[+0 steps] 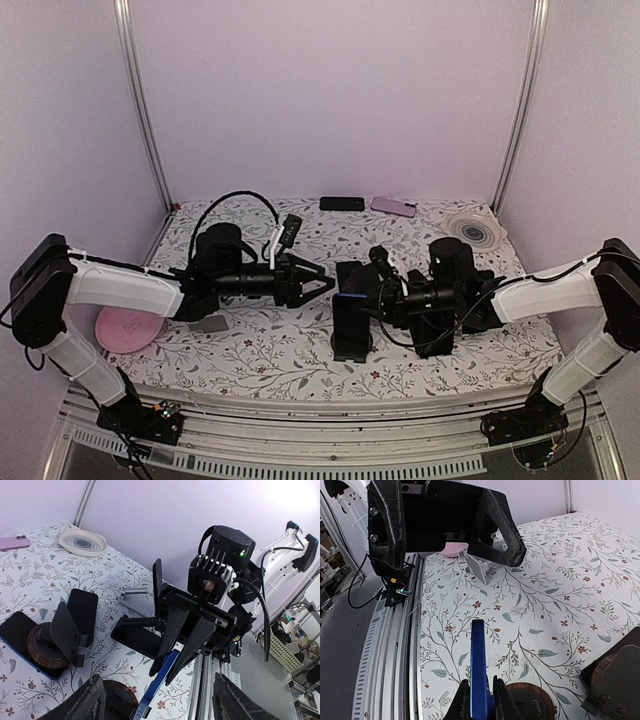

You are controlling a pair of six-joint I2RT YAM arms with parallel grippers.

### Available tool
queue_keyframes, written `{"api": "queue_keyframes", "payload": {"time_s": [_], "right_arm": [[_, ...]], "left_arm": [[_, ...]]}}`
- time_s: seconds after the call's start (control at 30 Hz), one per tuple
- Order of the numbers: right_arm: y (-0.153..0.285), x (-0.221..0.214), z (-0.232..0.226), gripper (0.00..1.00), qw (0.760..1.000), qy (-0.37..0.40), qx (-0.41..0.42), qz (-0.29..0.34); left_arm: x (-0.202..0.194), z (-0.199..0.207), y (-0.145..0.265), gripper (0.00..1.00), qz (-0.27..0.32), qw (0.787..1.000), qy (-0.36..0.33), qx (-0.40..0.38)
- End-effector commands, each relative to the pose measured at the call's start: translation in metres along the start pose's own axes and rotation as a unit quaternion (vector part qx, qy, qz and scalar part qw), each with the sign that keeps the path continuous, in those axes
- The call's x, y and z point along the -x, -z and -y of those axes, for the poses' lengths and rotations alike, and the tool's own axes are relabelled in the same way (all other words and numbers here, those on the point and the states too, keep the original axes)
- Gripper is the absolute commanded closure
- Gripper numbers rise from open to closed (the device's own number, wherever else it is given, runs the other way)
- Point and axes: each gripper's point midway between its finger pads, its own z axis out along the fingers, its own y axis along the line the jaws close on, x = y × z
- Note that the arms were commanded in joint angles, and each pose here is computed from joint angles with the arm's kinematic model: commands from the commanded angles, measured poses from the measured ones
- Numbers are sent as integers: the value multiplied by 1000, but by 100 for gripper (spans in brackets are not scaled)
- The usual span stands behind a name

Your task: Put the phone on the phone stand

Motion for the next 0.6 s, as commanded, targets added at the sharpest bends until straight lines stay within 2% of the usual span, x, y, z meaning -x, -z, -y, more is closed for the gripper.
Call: {"api": "queue_keyframes", "payload": {"time_s": [0.0,0.57], "right_arm": [[-1,13,2,98,999,38,-5,35],[-6,0,11,98,999,30,-19,30]], "left_arm": [[2,-2,-3,26,2,1000,0,-4],[1,-1,-4,29,-3,1000,-2,-13]]}}
